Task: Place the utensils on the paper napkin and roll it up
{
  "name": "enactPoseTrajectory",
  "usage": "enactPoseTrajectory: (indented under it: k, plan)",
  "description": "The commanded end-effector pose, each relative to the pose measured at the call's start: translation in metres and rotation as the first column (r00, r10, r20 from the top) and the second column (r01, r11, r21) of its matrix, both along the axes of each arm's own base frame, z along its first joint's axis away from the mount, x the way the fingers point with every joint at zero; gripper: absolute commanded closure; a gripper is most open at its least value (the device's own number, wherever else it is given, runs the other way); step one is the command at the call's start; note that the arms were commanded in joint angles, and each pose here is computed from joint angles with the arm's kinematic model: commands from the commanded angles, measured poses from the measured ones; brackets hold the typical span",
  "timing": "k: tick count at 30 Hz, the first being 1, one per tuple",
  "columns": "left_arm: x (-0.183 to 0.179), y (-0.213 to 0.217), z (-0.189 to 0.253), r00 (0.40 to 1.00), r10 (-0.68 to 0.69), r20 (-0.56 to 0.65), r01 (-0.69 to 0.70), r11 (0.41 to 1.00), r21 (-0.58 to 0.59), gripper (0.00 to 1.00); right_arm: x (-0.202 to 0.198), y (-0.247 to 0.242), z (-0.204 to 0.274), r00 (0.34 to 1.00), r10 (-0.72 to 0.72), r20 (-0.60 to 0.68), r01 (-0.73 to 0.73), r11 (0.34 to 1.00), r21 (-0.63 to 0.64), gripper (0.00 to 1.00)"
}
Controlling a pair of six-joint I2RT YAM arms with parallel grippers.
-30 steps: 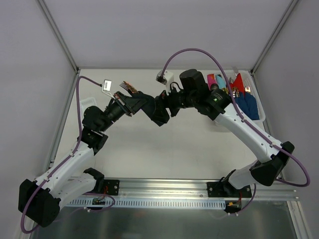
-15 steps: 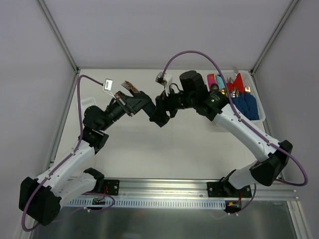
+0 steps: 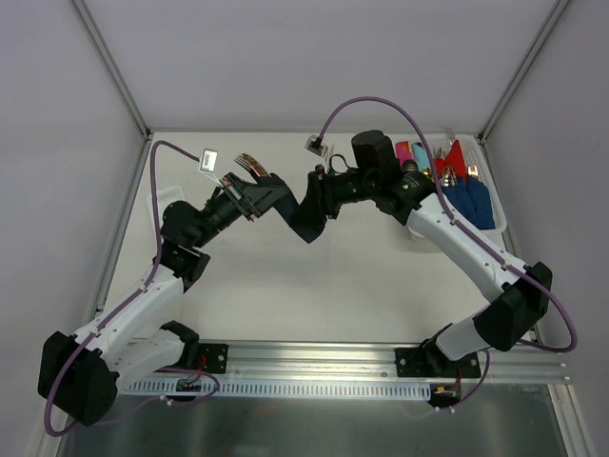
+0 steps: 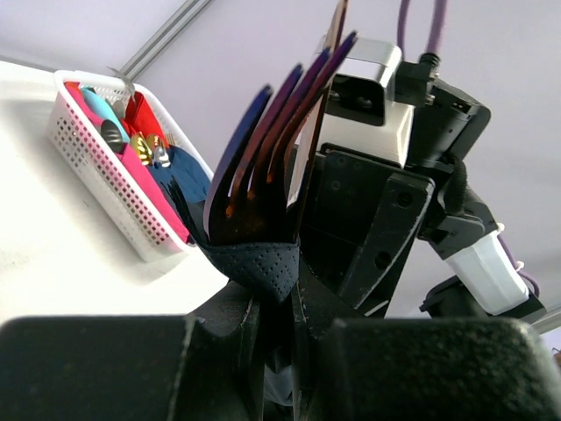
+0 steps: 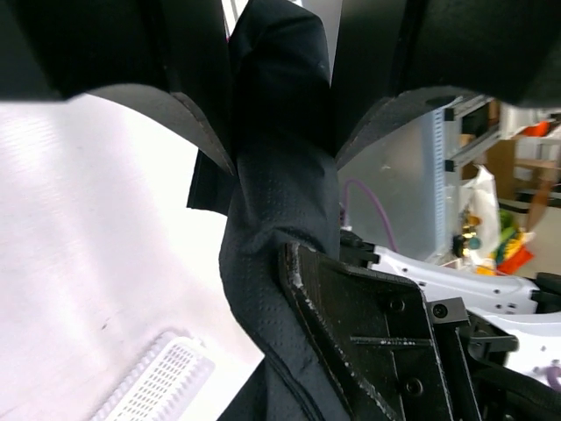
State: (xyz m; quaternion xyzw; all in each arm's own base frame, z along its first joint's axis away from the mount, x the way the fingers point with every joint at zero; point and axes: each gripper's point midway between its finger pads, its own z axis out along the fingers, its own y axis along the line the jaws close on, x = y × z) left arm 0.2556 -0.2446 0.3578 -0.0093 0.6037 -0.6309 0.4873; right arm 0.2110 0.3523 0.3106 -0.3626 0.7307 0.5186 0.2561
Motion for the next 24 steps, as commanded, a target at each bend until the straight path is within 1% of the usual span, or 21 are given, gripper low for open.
enactPoseTrajectory:
  k: [1,7,9,10,14,18,19,20,22,24]
  plan:
    - [-0.014,0.000,0.046,0.991,-0.040,0.124,0.051,0.995,-0.081,1.00,-0.010,0.006,0.017,0.995,0.074,-0.062,-0.068,0.994,0.086,0.55]
    - [-0.013,-0.005,0.044,0.991,-0.071,0.115,0.079,0.994,-0.074,1.00,-0.012,0.006,0.018,0.990,0.101,-0.101,-0.091,0.990,0.104,0.61]
    - [-0.013,-0.006,0.043,0.991,-0.076,0.111,0.084,0.994,-0.069,1.00,-0.012,0.006,0.018,0.988,0.108,-0.108,-0.096,0.990,0.106,0.66]
    - [-0.013,-0.007,0.043,0.991,-0.081,0.109,0.088,0.994,-0.066,1.00,-0.012,0.006,0.017,0.987,0.111,-0.114,-0.099,0.989,0.106,0.73]
    - [-0.013,-0.011,0.041,0.990,-0.106,0.095,0.112,0.992,-0.059,1.00,-0.013,0.006,0.015,0.981,0.129,-0.146,-0.114,0.987,0.109,0.85]
    - [-0.013,-0.013,0.039,0.989,-0.123,0.087,0.128,0.990,-0.054,1.00,-0.015,0.006,0.016,0.974,0.149,-0.172,-0.130,0.985,0.118,0.85]
    - [-0.013,-0.014,0.039,0.988,-0.124,0.088,0.129,0.990,-0.053,1.00,-0.016,0.006,0.017,0.971,0.150,-0.184,-0.130,0.984,0.119,0.82]
    - [-0.012,-0.014,0.037,0.989,-0.125,0.083,0.130,0.990,-0.050,1.00,-0.015,0.006,0.017,0.971,0.148,-0.188,-0.127,0.985,0.118,0.75]
    - [-0.013,-0.015,0.037,0.987,-0.132,0.087,0.137,0.989,-0.048,1.00,-0.012,0.007,0.017,0.970,0.144,-0.194,-0.122,0.985,0.118,0.70]
    - [-0.013,-0.016,0.036,0.987,-0.141,0.083,0.145,0.988,-0.044,1.00,-0.009,0.006,0.016,0.971,0.136,-0.196,-0.114,0.987,0.116,0.68]
